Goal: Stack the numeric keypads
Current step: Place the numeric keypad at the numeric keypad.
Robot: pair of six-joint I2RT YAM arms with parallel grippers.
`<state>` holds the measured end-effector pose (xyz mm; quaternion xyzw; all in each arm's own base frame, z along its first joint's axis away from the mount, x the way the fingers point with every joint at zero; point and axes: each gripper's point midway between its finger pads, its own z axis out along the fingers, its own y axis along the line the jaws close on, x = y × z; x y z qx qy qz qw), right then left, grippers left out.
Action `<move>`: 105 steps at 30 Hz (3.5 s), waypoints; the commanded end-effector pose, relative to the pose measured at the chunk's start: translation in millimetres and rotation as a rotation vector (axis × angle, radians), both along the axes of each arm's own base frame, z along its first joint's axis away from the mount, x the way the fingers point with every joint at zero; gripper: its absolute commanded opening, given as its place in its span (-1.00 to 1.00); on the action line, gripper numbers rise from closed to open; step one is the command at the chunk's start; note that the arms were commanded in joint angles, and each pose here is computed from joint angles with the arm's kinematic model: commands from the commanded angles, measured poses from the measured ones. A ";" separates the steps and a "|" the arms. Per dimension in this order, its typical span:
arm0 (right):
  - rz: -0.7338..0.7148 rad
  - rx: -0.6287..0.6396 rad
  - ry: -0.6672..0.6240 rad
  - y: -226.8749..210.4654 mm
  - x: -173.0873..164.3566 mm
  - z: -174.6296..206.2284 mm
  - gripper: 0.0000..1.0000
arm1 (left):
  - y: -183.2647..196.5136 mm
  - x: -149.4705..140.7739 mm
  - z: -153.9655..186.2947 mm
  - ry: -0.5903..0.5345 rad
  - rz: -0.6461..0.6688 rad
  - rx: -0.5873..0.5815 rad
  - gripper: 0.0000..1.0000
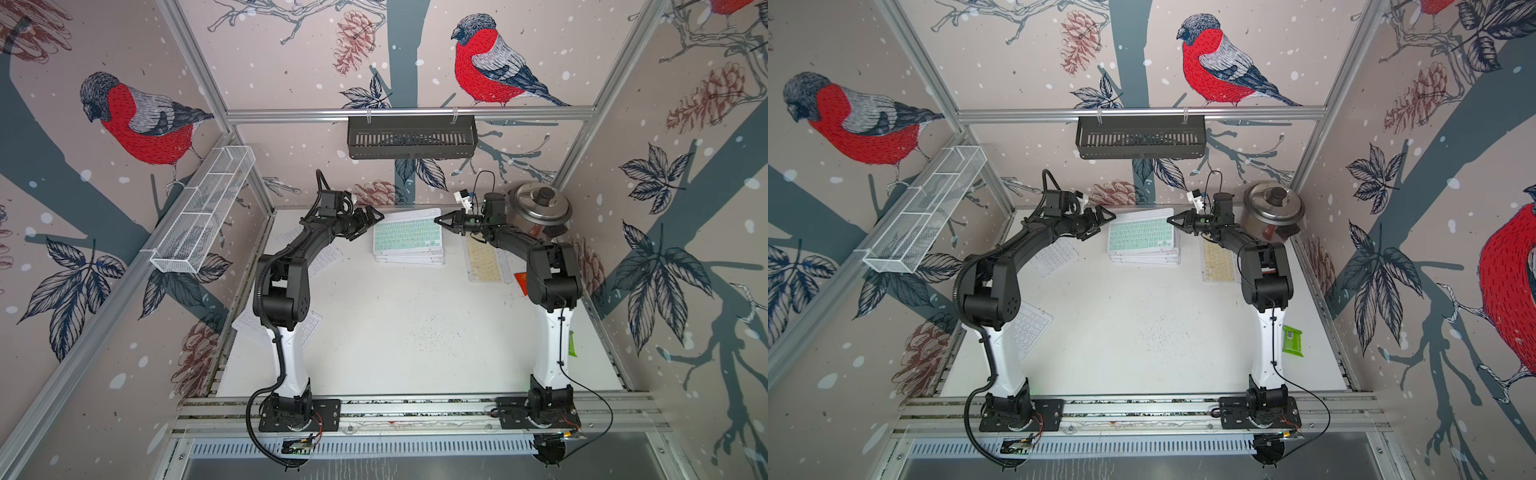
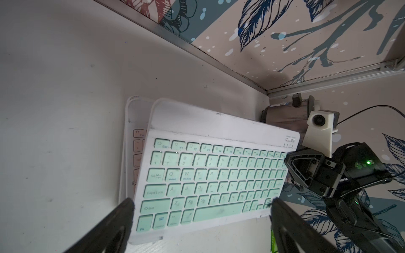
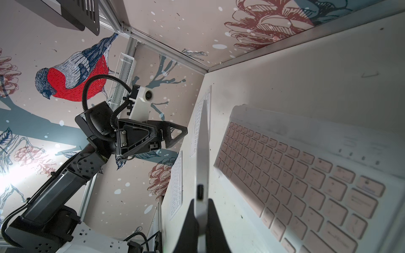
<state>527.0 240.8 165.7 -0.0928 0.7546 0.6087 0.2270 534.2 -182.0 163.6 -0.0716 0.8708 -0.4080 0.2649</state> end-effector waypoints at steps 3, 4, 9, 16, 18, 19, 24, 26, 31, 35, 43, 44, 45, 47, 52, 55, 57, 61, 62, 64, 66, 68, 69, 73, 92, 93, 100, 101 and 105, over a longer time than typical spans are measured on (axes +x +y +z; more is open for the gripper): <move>0.048 0.029 -0.034 -7.1 7.9 -10.9 -0.91 | 3.3 9.8 -25.7 0.040 0.006 0.045 0.93; 0.051 0.031 -0.027 -8.7 9.8 -15.6 -0.87 | 2.8 12.1 -29.8 0.048 0.007 0.044 0.93; 0.037 0.032 0.007 -15.0 22.3 -34.2 -0.87 | 3.3 20.0 -47.0 0.075 0.025 0.052 0.93; 0.026 0.012 0.031 -17.1 30.0 -52.9 -0.79 | -9.8 26.1 -57.4 0.089 0.005 0.042 0.93; 0.020 -0.002 0.036 -19.2 32.5 -57.6 -0.71 | -14.2 27.6 -60.6 0.094 -0.002 0.042 0.93; 0.013 -0.010 0.042 -20.4 34.4 -60.6 -0.70 | -16.1 28.7 -62.3 0.097 -0.004 0.043 0.93; 0.003 -0.045 0.055 -21.5 39.1 -71.5 -0.65 | -24.7 30.1 -67.8 0.105 -0.016 0.040 0.93; 0.000 -0.058 0.055 -22.2 40.1 -74.1 -0.65 | -25.5 30.0 -68.8 0.108 -0.018 0.041 0.93; -0.020 -0.093 0.057 -24.1 45.2 -78.7 -0.48 | -25.0 29.0 -71.2 0.120 -0.014 0.042 0.93; -0.036 -0.120 0.059 -23.7 46.5 -82.0 -0.35 | -26.2 28.8 -69.8 0.116 -0.017 0.041 0.93; -0.076 -0.216 0.047 -14.7 49.5 -87.7 -0.02 | -28.6 28.3 -70.7 0.120 -0.020 0.037 0.93; -0.082 -0.231 0.043 -13.3 49.5 -88.0 0.01 | -28.2 28.7 -70.2 0.119 -0.018 0.037 0.93; -0.090 -0.247 0.036 -11.7 50.1 -86.8 0.08 | -28.4 29.3 -70.0 0.118 -0.018 0.035 0.93; -0.108 -0.280 0.029 -10.2 52.1 -86.6 0.21 | -28.6 29.3 -71.4 0.120 -0.019 0.035 0.93; -0.162 -0.368 0.009 -11.5 55.9 -83.2 0.38 | -30.4 29.5 -71.0 0.120 -0.023 0.030 0.93; -0.195 -0.421 0.001 -14.2 57.0 -81.4 0.47 | -30.5 29.8 -71.6 0.121 -0.023 0.030 0.93; -0.211 -0.452 -0.005 -15.4 57.1 -81.5 0.49 | -30.5 30.0 -71.2 0.122 -0.023 0.028 0.93; -0.241 -0.501 -0.012 -18.1 56.1 -80.0 0.59 | -31.6 29.5 -68.7 0.118 -0.025 0.027 0.93; -0.245 -0.510 -0.017 -17.9 55.9 -79.5 0.62 | -31.6 29.5 -69.2 0.119 -0.025 0.027 0.93; -0.262 -0.539 -0.019 -18.2 56.0 -79.6 0.67 | -32.5 29.0 -68.3 0.119 -0.026 0.027 0.93; -0.281 -0.571 -0.011 -19.8 56.8 -82.1 0.71 | -32.1 29.0 -68.5 0.119 -0.026 0.028 0.93; -0.309 -0.603 0.003 -22.1 57.2 -84.6 0.74 | -31.9 29.1 -69.1 0.120 -0.024 0.029 0.93; -0.321 -0.621 0.013 -23.0 56.9 -86.9 0.75 | -32.6 29.0 -69.4 0.121 -0.026 0.027 0.93; -0.347 -0.674 0.049 -18.8 49.3 -92.1 0.83 | -32.6 29.5 -68.7 0.121 -0.025 0.026 0.93; -0.378 -0.772 0.094 14.2 7.4 -96.9 0.99 | -36.1 28.5 -71.8 0.130 -0.033 0.015 0.93; -0.374 -0.771 0.094 15.7 6.0 -96.3 0.99 | -36.2 28.4 -71.8 0.131 -0.032 0.014 0.93; -0.407 -0.813 0.079 0.1 2.8 -84.1 0.99 | -30.6 26.4 -68.1 0.134 -0.029 0.041 0.93; -0.419 -0.826 0.079 -7.4 3.2 -81.4 0.99 | -25.4 26.9 -67.4 0.140 -0.019 0.055 0.93; -0.496 -0.865 0.059 -48.1 3.5 -65.1 0.99 | 4.2 26.2 -60.3 0.164 0.037 0.114 0.93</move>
